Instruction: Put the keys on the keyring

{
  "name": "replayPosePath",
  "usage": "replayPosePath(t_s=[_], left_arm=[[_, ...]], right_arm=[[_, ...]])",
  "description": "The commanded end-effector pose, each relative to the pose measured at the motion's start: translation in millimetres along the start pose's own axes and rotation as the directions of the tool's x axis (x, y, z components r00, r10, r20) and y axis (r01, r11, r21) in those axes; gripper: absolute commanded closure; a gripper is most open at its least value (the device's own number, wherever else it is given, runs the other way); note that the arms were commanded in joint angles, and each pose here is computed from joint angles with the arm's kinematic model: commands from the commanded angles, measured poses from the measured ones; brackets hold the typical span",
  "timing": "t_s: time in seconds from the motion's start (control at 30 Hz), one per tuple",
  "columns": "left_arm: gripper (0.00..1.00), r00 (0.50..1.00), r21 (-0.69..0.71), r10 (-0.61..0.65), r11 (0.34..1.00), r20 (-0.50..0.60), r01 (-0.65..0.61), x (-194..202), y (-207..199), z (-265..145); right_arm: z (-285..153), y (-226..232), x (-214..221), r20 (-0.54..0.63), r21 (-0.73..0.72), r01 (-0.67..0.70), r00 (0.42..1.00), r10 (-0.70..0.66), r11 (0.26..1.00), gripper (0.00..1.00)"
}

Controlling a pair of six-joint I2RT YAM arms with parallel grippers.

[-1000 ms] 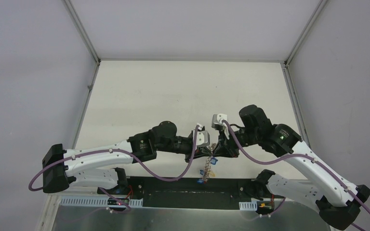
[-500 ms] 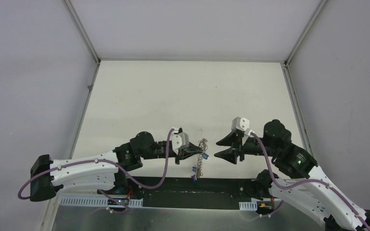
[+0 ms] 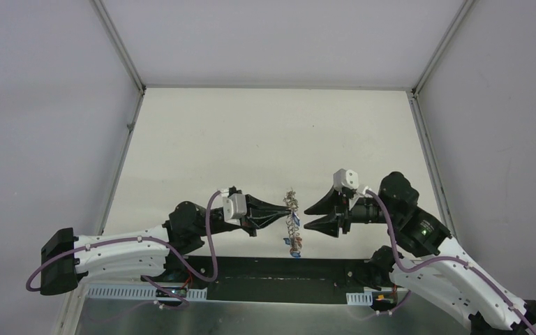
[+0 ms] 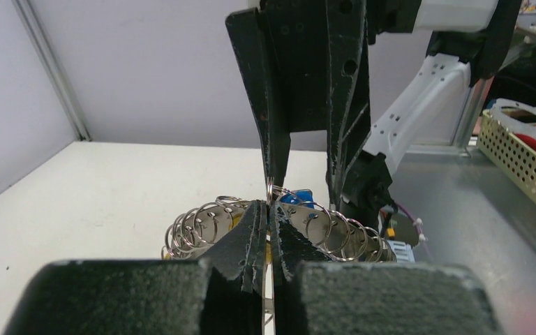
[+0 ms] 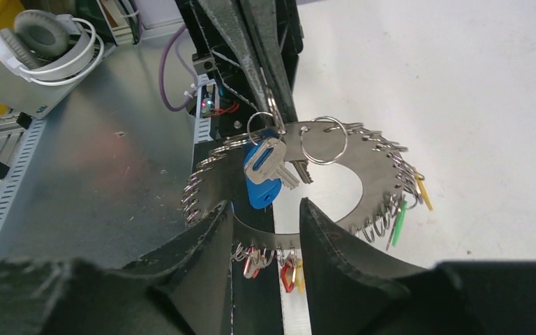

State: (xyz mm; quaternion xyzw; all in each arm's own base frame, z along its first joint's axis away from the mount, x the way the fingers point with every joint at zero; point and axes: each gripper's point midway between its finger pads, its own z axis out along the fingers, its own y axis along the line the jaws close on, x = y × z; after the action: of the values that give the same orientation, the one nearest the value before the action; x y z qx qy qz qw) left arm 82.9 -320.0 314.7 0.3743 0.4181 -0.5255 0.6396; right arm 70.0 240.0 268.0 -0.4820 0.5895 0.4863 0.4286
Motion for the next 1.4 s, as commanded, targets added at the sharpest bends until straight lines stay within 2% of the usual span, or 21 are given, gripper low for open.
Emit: replayPosePath(t_s=[0.0,0.13,0.5,0.67,0.97,1.37], left_arm=[[1.0,0.977,-0.018,-0.012,1.0,0.212,0.016,-57,1,6],[1.0,0.978,-0.017,-0.027,0.999,0.206,0.032,-56,2,10],[1.0,0.981,-0.012,-0.059,0.998,0.186,0.063,-49,2,17],[1.0,0.98,-0.014,-0.057,0.998,0.191,0.061,-50,3,18],[1.0,0.979,-0.008,-0.054,0.998,0.197,0.057,-52,2,18],[1.0,0.973,-0.003,-0.054,0.998,0.223,0.056,-60,1,17]], right_arm=[[3,15,-23,0.085,-0.099,0.073,0.994,-0.065,0.992,0.56],[7,15,-25,0.093,-0.117,0.081,0.993,-0.07,0.99,0.53],[16,10,-24,0.074,-0.135,0.077,0.995,-0.067,0.988,0.55],[16,5,-14,0.037,-0.117,0.06,0.998,-0.056,0.991,0.73],[13,2,-2,0.003,-0.089,0.043,0.999,-0.043,0.995,0.98],[16,0,17,-0.057,-0.092,-0.002,0.998,-0.003,0.996,1.0]])
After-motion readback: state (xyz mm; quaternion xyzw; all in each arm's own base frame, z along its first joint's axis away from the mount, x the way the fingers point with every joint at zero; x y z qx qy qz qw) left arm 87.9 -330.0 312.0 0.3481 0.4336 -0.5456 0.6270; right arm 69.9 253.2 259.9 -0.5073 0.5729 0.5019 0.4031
